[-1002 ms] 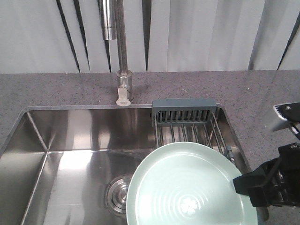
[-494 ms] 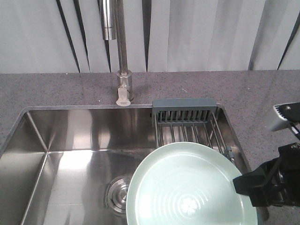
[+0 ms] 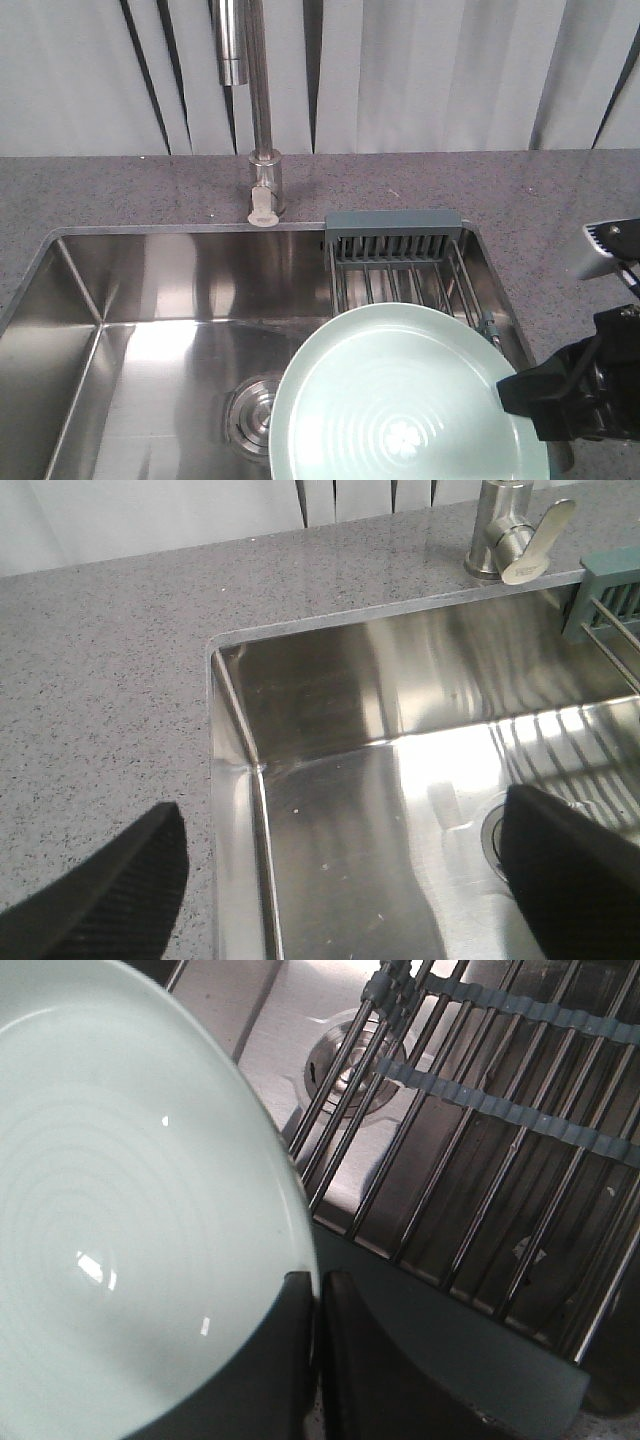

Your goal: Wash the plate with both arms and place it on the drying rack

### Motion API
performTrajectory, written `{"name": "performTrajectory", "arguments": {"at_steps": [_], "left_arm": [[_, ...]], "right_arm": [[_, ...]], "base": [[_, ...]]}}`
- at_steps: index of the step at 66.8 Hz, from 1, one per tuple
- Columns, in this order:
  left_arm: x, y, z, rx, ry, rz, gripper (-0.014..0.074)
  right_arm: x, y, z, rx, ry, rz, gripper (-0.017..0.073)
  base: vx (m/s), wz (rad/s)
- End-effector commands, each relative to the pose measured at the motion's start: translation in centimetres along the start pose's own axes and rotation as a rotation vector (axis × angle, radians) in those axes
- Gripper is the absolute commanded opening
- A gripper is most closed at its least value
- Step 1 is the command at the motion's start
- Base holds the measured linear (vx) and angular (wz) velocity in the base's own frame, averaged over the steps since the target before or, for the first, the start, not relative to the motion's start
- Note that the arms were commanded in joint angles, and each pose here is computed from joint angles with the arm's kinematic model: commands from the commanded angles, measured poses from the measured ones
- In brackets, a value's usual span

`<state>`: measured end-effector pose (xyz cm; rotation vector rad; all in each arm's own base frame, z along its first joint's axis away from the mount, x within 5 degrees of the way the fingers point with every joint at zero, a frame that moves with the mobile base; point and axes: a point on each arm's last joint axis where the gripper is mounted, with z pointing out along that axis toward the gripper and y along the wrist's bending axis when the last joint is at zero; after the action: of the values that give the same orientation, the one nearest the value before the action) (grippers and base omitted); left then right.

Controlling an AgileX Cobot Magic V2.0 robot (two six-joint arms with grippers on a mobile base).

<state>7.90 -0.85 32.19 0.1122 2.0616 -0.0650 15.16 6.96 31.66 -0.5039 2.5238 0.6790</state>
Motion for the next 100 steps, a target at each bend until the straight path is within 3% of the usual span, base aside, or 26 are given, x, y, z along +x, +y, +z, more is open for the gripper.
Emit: {"name": "performTrajectory", "arguments": {"at_steps": [1, 36, 59, 75, 90, 100], "left_arm": [[-1.3, 0.0, -0.4, 0.004, -0.093, -0.01, 0.0585], [-1.3, 0.0, -0.4, 0.004, -0.093, -0.01, 0.0585], [-1.3, 0.0, -0.4, 0.004, -0.093, -0.01, 0.0585], [-1.3, 0.0, -0.4, 0.004, -0.093, -0.01, 0.0585], [-1.3, 0.0, -0.4, 0.004, -0.093, -0.01, 0.0585], [-1.3, 0.0, -0.4, 0.004, -0.093, -0.01, 0.0585]], "right_arm": [[-0.8, 0.5, -0.8, -0.018, -0.072, -0.006, -0.0004], [-0.8, 0.5, -0.8, -0.018, -0.076, -0.008, -0.0004], [-2.6, 0.2, -0.5, -0.019, -0.047, 0.021, -0.0004], [-6.4, 0.8, 1.4, -0.062, 0.013, -0.053, -0.0004], [-11.0, 2.9, 4.1, -0.071, 0.047, -0.151, -0.0004], [-14.0, 3.1, 6.4, -0.07, 0.081, -0.169, -0.0004]], "base": [[0.0, 0.0], [0.0, 0.0], [0.0, 0.0], [0.0, 0.0], [0.0, 0.0], [0.0, 0.0]]}}
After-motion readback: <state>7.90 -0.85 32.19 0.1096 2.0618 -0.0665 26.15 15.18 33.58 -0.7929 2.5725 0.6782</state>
